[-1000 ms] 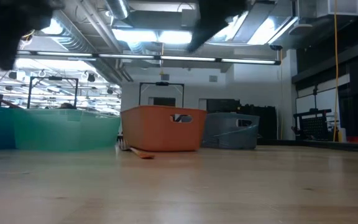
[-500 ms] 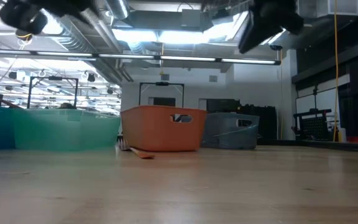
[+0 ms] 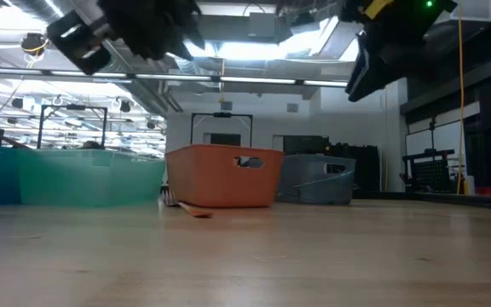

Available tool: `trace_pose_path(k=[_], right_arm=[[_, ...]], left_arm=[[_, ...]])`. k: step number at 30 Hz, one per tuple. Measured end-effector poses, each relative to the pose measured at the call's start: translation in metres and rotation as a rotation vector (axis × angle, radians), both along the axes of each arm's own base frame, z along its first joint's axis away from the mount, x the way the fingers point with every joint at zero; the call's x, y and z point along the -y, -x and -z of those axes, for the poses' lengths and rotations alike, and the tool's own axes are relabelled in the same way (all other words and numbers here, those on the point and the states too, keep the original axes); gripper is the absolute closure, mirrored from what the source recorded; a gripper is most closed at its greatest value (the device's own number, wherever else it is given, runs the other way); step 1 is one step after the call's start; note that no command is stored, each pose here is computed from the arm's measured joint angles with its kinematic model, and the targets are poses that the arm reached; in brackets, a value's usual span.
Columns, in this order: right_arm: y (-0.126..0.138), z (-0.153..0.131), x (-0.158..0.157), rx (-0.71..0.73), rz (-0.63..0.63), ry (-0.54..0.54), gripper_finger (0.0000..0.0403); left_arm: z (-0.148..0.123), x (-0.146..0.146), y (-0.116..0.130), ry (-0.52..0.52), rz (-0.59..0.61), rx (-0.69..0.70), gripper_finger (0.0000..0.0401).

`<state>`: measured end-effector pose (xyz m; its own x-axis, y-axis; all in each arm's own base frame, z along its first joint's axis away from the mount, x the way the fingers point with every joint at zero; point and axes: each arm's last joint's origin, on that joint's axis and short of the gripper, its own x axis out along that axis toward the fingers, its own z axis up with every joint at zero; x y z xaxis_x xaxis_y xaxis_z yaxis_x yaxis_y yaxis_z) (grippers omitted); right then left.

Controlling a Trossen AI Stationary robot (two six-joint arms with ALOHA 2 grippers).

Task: Sort silverware by color (type)
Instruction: Put the orange fork into the blue bin

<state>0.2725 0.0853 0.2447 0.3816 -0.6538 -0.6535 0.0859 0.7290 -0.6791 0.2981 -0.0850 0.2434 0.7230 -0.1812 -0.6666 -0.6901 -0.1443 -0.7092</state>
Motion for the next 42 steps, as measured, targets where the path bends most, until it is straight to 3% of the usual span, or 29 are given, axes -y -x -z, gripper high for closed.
trace_pose_path(k=[4,13,23,33,42], right_arm=[[0.003,0.008,0.001,-0.026,0.0,0.01,0.0299],[0.012,0.027,0.005,-0.084,0.0,0.033,0.0299],[0.014,0.034,0.006,-0.089,-0.001,0.034,0.0299],[0.01,0.033,0.004,-0.046,-0.001,0.016,0.0299],[0.009,0.033,0.003,-0.029,-0.001,0.009,0.0299]], left_arm=[[-0.001,-0.01,-0.02,0.044,-0.002,-0.008,0.0356],[-0.011,-0.038,-0.048,-0.005,0.011,-0.099,0.0375],[-0.001,-0.046,-0.032,-0.167,0.034,-0.354,0.0394],[-0.001,-0.033,-0.029,-0.426,-0.083,-0.328,0.0396],[-0.001,-0.03,-0.029,-0.445,-0.064,-0.322,0.0396]])
